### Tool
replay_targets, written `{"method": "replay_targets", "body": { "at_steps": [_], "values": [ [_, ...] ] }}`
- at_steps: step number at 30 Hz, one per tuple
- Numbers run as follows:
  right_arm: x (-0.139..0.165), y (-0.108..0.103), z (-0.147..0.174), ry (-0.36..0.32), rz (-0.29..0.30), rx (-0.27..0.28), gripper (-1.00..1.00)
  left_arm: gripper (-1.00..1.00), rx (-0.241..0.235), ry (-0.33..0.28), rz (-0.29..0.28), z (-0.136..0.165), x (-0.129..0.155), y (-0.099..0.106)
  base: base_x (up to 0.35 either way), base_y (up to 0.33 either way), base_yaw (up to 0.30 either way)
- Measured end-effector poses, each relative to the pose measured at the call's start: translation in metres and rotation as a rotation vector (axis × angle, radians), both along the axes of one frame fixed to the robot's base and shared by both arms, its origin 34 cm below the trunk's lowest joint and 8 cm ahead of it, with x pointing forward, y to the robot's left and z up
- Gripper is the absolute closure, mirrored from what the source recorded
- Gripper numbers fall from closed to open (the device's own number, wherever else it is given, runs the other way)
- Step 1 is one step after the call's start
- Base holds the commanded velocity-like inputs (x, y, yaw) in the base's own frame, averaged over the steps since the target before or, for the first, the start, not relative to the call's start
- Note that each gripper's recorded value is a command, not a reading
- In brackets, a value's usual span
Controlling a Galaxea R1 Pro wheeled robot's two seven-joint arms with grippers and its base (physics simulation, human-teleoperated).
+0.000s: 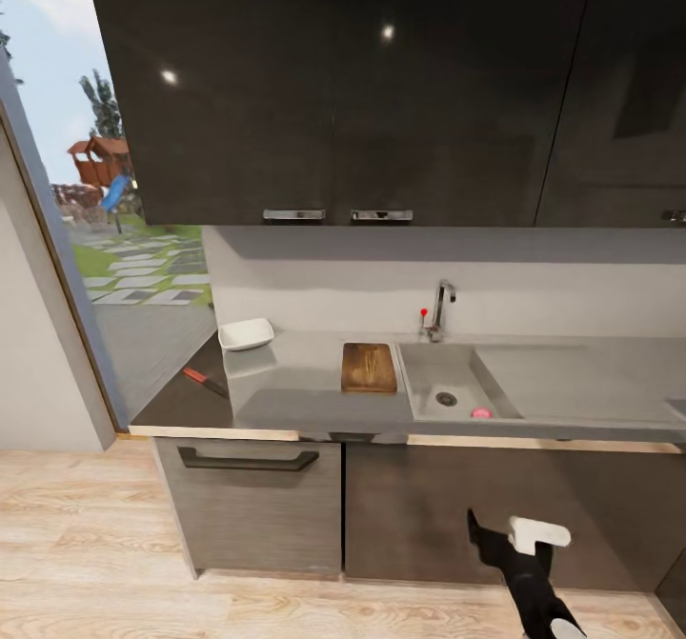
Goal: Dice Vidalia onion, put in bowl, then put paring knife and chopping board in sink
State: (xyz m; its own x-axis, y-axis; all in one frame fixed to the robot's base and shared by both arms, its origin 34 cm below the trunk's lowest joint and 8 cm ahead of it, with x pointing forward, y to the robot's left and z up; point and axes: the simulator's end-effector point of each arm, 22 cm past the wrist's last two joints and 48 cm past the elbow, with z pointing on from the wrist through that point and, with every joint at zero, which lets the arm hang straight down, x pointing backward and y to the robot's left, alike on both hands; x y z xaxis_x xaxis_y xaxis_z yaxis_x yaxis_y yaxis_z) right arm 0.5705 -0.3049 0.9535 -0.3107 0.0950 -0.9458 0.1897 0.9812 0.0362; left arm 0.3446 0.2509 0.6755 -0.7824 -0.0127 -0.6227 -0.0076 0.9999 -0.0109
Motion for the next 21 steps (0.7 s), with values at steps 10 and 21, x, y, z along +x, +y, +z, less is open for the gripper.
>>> {"method": "replay_targets", "body": {
  "at_steps": [10, 21],
  "values": [
    [0.076, 0.021, 0.112, -0.045, -0.017, -0.040, -1.00, -1.00, 0.000, 0.002, 0.002, 0.000, -0.001, 0.000, 0.000, 0.000, 0.000],
    [0.161, 0.058, 0.158, 0.013, 0.033, -0.008, -1.00, -1.00, 0.000, 0.003, 0.002, -0.001, -0.001, 0.000, 0.000, 0.000, 0.000]
  ]
}}
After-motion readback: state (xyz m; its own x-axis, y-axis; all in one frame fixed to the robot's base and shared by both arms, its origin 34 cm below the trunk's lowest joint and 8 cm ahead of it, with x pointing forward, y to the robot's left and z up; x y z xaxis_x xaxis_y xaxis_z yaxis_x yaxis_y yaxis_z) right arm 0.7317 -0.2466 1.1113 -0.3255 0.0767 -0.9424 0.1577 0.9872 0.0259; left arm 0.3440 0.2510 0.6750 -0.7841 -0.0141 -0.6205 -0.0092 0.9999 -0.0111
